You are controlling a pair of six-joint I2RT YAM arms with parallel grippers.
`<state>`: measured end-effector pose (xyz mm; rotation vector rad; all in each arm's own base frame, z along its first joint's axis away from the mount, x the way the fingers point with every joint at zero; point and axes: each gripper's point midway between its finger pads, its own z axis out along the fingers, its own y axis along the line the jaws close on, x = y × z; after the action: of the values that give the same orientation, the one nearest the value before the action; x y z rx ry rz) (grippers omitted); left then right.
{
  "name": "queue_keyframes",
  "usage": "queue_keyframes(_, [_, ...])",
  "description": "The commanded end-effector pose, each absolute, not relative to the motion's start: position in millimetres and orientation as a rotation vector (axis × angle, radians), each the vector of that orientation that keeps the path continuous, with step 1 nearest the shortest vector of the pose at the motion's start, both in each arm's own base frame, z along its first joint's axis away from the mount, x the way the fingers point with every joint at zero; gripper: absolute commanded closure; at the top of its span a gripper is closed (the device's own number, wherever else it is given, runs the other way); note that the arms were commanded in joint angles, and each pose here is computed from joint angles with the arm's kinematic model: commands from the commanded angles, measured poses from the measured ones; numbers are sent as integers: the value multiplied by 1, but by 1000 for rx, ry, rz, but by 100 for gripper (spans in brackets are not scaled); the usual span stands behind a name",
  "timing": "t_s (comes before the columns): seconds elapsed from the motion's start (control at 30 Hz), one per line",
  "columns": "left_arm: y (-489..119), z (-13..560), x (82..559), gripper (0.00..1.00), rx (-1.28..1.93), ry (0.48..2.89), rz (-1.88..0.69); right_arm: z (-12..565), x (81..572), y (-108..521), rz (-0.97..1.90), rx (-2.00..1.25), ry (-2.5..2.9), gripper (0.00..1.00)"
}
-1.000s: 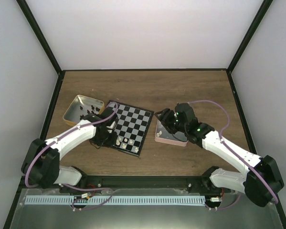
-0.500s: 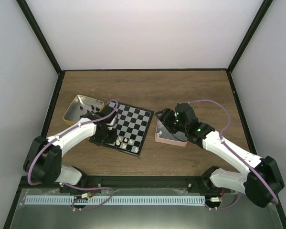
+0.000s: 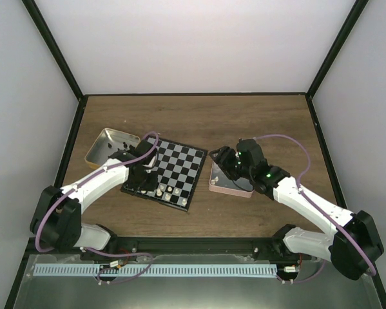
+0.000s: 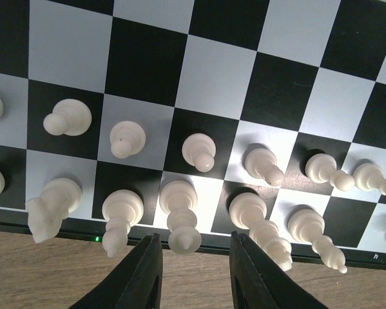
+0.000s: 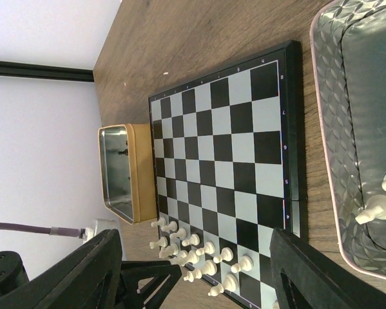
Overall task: Set up the chess pieces on the board
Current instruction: Place the chess piece on the chessboard.
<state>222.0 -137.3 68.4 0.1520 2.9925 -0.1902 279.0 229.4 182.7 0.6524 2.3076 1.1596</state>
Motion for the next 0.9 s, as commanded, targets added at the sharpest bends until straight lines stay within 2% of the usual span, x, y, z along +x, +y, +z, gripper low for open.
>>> queue_keyframes(0.0, [-136, 69, 232, 69, 131, 2960, -169, 185, 280, 226, 1154, 652, 2294, 35])
queue_keyframes(0.2, [-138, 65, 235, 70, 130, 2959, -172, 185, 279, 224, 1151, 659, 2292, 35])
queue_keyframes(0.63, [-135, 58, 229, 83, 168, 2980, -158, 183, 277, 222, 1161, 672, 2286, 35])
queue_keyframes(0.87, [-134, 60, 218, 85, 192, 3009, -173, 181, 277, 223, 1159, 673, 2290, 35])
